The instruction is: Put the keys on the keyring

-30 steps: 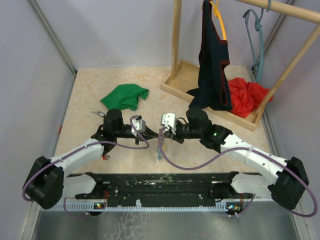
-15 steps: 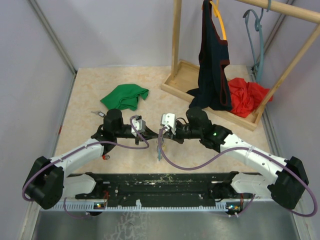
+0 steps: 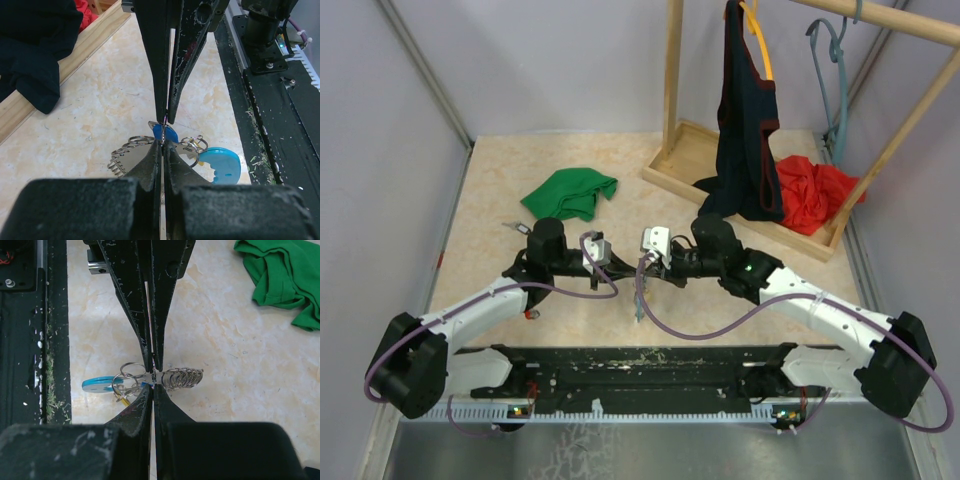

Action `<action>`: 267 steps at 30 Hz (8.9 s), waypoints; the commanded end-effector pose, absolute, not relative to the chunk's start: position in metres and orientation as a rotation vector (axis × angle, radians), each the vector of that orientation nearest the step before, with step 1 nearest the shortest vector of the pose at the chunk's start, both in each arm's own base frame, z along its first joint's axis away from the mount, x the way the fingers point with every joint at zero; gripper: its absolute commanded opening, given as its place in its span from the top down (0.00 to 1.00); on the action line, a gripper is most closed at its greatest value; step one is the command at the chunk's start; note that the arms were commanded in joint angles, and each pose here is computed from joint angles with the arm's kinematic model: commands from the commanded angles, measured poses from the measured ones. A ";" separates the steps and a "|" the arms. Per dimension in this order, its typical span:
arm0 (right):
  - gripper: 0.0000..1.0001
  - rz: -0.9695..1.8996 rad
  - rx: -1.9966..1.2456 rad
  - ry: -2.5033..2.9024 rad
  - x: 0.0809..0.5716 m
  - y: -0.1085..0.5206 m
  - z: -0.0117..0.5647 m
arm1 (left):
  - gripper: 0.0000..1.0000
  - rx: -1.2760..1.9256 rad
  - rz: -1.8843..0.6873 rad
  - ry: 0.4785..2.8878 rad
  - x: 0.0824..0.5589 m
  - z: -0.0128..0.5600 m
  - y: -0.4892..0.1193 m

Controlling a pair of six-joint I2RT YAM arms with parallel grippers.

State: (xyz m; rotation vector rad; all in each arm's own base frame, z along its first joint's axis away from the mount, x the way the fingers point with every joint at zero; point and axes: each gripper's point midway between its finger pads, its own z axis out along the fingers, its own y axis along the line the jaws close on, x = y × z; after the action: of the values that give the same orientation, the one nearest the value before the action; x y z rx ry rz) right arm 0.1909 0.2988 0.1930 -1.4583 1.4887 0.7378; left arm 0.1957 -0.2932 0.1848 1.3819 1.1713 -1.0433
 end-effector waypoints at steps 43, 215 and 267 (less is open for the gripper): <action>1.00 0.654 -1.499 1.346 0.198 0.311 0.226 | 1.00 1.377 -0.937 1.314 0.208 0.196 -0.305; 1.00 0.559 -1.386 1.210 0.238 0.304 0.231 | 0.97 0.669 -1.088 1.426 0.253 0.268 -0.298; 1.00 0.537 -1.556 1.122 0.241 0.311 0.253 | 0.89 1.543 -1.013 1.418 0.241 0.203 -0.298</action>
State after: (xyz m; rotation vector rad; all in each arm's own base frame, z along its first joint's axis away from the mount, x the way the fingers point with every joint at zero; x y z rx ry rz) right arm 0.2372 0.3031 0.2102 -1.6037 1.2415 0.5459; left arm 0.2416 -0.2983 0.1978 1.5300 1.4412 -1.0215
